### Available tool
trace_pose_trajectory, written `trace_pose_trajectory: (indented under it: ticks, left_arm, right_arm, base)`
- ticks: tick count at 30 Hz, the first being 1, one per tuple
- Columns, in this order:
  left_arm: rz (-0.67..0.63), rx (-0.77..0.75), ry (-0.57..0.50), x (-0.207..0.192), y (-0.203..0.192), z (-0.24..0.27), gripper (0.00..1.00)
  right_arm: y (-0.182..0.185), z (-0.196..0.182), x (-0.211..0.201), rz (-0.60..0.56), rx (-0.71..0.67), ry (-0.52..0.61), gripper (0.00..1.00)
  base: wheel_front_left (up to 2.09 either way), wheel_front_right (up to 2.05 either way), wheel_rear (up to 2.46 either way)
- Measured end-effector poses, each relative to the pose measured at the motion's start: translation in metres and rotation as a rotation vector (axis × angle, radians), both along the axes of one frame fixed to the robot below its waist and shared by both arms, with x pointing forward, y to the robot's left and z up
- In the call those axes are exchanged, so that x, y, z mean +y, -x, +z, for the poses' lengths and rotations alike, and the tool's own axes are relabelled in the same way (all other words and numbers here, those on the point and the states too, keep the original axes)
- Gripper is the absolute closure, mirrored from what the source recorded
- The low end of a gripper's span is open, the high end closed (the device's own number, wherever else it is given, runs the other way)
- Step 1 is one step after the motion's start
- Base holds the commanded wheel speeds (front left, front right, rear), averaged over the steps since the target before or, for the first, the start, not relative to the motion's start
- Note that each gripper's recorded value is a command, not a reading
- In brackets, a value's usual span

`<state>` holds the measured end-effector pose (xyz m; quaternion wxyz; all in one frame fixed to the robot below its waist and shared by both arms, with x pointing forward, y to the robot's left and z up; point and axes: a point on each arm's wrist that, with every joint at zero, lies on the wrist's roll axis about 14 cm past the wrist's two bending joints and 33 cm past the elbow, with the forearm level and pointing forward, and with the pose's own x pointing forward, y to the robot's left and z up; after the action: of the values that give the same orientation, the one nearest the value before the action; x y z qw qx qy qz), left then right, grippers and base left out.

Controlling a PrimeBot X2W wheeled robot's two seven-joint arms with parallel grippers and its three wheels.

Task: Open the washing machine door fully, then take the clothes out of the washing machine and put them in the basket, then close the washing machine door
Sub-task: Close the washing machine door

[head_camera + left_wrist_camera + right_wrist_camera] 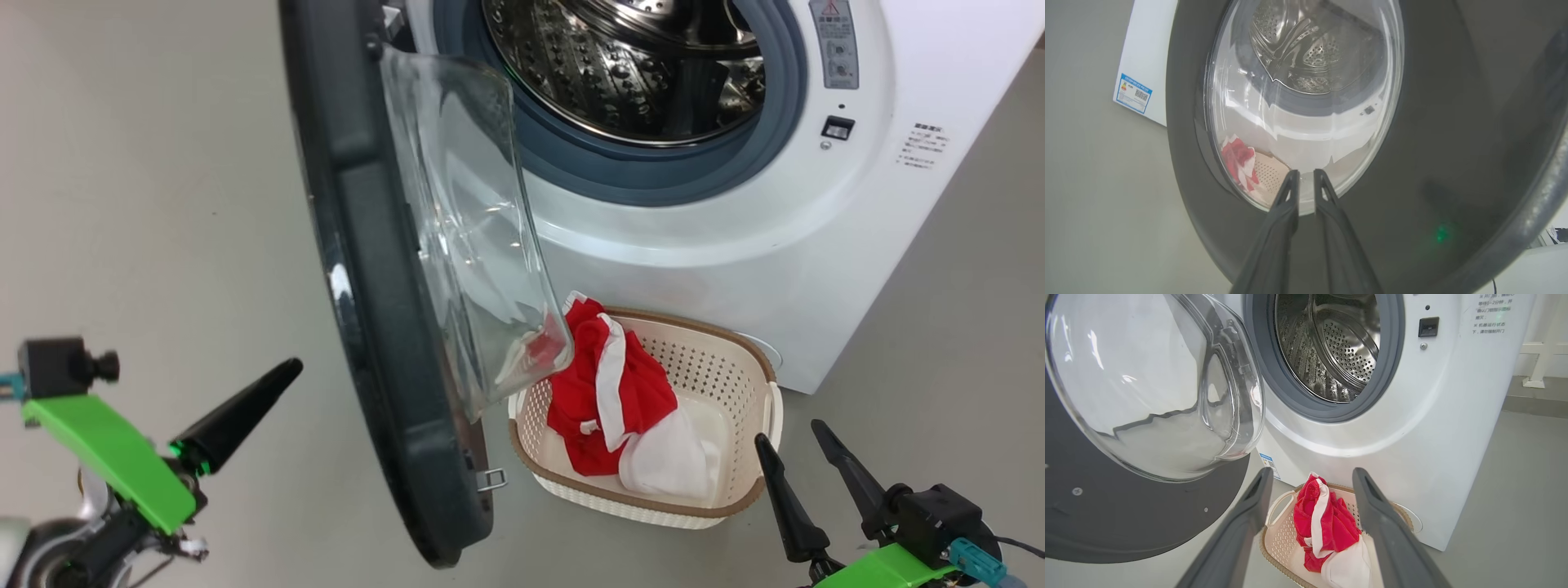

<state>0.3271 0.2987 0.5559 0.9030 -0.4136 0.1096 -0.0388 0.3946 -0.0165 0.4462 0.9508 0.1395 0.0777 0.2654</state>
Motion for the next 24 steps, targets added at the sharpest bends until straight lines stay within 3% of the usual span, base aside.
trace_pose_trajectory:
  ticks: [5, 6, 7, 14, 24]
  left_arm:
    - [0.103, 0.013, 0.022, 0.015, 0.015, -0.019, 0.5]
    - [0.129, 0.019, 0.023, 0.019, 0.018, -0.024, 0.17]
    - [0.129, 0.019, 0.023, 0.019, 0.018, -0.024, 0.0]
    - [0.267, 0.052, 0.055, 0.028, 0.034, -0.058, 0.0]
    - [0.388, 0.086, -0.015, 0.032, 0.045, -0.094, 0.0]
  right_arm:
    - [0.001, 0.003, 0.005, 0.014, -0.008, -0.001, 0.0]
    - [0.001, 0.003, 0.005, 0.016, -0.007, -0.001, 0.0]
    - [0.001, 0.003, 0.005, 0.016, -0.007, -0.001, 0.0]
    - [0.001, 0.001, 0.008, 0.028, -0.003, 0.002, 0.0]
    - [0.001, -0.003, 0.007, 0.028, 0.007, 0.006, 0.0]
  base:
    - [0.0, 0.0, 0.0]
    - [0.0, 0.0, 0.0]
    - [0.0, 0.0, 0.0]
    - [0.0, 0.0, 0.0]
    - [0.0, 0.0, 0.0]
